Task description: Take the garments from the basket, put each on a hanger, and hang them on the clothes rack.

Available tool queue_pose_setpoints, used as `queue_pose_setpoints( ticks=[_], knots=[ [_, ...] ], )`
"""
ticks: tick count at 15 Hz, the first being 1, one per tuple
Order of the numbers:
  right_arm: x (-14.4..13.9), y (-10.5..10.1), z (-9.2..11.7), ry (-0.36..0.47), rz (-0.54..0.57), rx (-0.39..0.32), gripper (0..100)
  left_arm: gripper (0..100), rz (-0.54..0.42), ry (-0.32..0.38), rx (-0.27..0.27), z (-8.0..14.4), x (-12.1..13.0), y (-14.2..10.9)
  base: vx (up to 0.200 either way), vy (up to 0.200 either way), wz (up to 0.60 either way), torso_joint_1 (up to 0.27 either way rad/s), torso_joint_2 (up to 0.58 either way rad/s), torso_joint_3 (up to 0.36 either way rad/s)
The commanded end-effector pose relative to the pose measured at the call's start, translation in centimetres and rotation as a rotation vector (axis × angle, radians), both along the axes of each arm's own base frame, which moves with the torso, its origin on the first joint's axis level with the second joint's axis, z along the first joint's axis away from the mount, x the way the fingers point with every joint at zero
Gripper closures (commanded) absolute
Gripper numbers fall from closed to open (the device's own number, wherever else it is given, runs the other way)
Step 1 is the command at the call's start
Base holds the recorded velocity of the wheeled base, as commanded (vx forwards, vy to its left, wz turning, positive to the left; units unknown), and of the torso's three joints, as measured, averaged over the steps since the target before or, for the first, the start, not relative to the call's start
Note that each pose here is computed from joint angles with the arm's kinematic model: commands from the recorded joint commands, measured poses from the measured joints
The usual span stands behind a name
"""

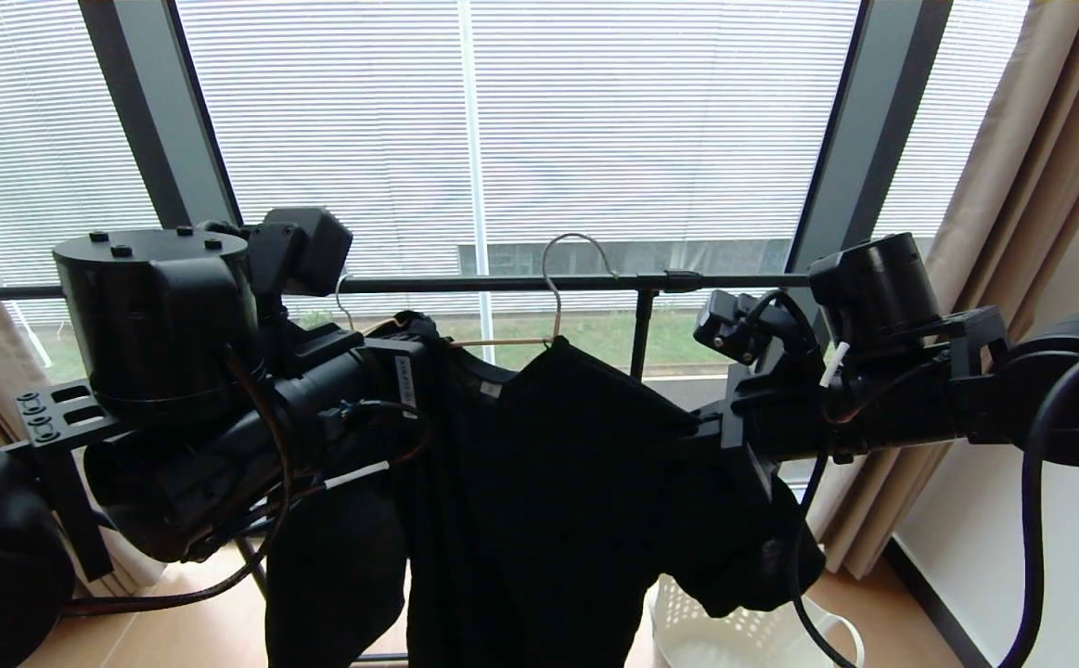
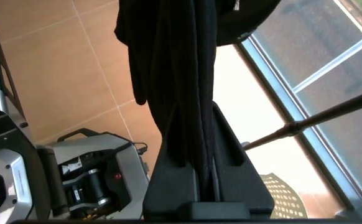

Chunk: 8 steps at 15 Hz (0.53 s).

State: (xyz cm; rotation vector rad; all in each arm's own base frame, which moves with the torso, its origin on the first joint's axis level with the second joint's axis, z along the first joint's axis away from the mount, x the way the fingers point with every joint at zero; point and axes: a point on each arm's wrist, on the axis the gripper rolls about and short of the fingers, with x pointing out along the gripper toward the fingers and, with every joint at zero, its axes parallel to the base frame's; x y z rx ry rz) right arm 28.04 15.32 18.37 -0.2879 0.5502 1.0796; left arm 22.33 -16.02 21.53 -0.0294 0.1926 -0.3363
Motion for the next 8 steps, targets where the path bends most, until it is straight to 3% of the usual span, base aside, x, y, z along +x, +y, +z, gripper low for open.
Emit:
queue_pose_setpoints(
  ticks=[1, 6, 8],
  knots=[
    [-0.1, 0.1, -0.9, 0.021, 0.003, -0.01, 100, 100, -0.021, -0.005, 0.001, 0.2, -0.2, -0.6, 0.0, 0.0, 0.0, 0.0, 0.0, 0.0],
    [0.2, 0.3, -2.5, 0.01, -0.019, 0.029, 100, 100, -0.073, -0.027, -0.013, 1.5, -0.7, -1.7, 0.0, 0.0, 0.0, 0.0, 0.0, 0.0],
    [0.4, 0.3, -4.3, -0.012, -0.028, 0.062, 100, 100, -0.121, -0.019, -0.004, 2.5, -1.0, -3.2, 0.0, 0.0, 0.0, 0.0, 0.0, 0.0]
  ],
)
